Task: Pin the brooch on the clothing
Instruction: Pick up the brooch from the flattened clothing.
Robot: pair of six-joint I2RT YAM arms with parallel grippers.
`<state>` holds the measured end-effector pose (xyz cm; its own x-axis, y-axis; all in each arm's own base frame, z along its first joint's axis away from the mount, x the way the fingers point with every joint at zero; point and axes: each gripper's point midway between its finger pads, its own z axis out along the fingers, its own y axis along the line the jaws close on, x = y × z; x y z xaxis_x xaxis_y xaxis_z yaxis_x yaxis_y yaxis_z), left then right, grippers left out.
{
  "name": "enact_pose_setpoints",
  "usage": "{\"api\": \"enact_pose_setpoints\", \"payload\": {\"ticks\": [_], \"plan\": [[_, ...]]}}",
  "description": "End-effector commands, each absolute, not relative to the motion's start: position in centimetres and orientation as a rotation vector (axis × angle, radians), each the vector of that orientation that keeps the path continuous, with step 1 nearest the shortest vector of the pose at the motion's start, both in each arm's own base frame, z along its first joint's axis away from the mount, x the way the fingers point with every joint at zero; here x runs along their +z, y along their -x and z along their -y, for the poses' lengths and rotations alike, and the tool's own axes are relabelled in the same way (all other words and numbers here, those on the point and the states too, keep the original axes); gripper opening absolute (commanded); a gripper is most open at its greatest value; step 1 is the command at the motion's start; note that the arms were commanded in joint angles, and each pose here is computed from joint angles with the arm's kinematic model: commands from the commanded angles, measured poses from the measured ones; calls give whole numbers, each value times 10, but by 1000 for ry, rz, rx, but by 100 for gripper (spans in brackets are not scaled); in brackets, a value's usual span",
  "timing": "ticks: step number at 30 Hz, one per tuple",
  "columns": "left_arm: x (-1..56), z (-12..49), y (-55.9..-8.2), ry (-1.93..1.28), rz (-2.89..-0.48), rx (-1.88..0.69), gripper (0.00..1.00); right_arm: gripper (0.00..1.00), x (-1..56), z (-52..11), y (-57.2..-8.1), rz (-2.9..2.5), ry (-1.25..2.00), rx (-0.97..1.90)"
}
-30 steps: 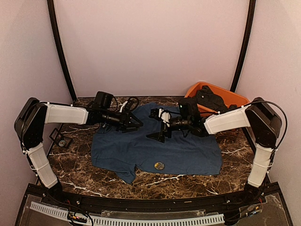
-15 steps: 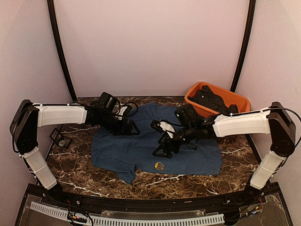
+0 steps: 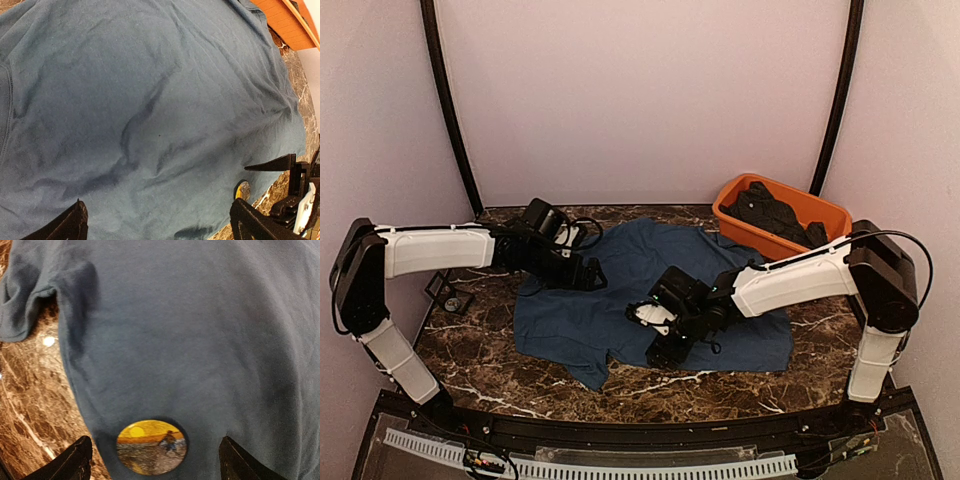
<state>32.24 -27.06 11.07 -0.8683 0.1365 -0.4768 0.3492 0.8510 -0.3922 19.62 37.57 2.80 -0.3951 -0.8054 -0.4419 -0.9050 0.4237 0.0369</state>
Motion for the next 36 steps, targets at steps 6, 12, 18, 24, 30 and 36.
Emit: {"api": "enact_pose_setpoints", "payload": {"ticks": [6,12,18,24,30,36], "plan": [[114,265,-316,-355,-2578,-661,99,75,32,-374,-209,-2346,1424,301],[113,264,-315,-357,-2580,-655,99,65,22,-375,-202,-2371,1462,288],[111,265,-316,-354,-2588,-662,99,66,20,-372,-193,-2394,1462,252],[106,265,-315,-346,-2602,-665,99,63,14,-369,-190,-2392,1496,202],[103,265,-315,-344,-2609,-665,99,57,9,-368,-187,-2391,1520,185],[104,265,-315,-343,-2607,-672,99,50,15,-369,-190,-2369,1507,187]]}}
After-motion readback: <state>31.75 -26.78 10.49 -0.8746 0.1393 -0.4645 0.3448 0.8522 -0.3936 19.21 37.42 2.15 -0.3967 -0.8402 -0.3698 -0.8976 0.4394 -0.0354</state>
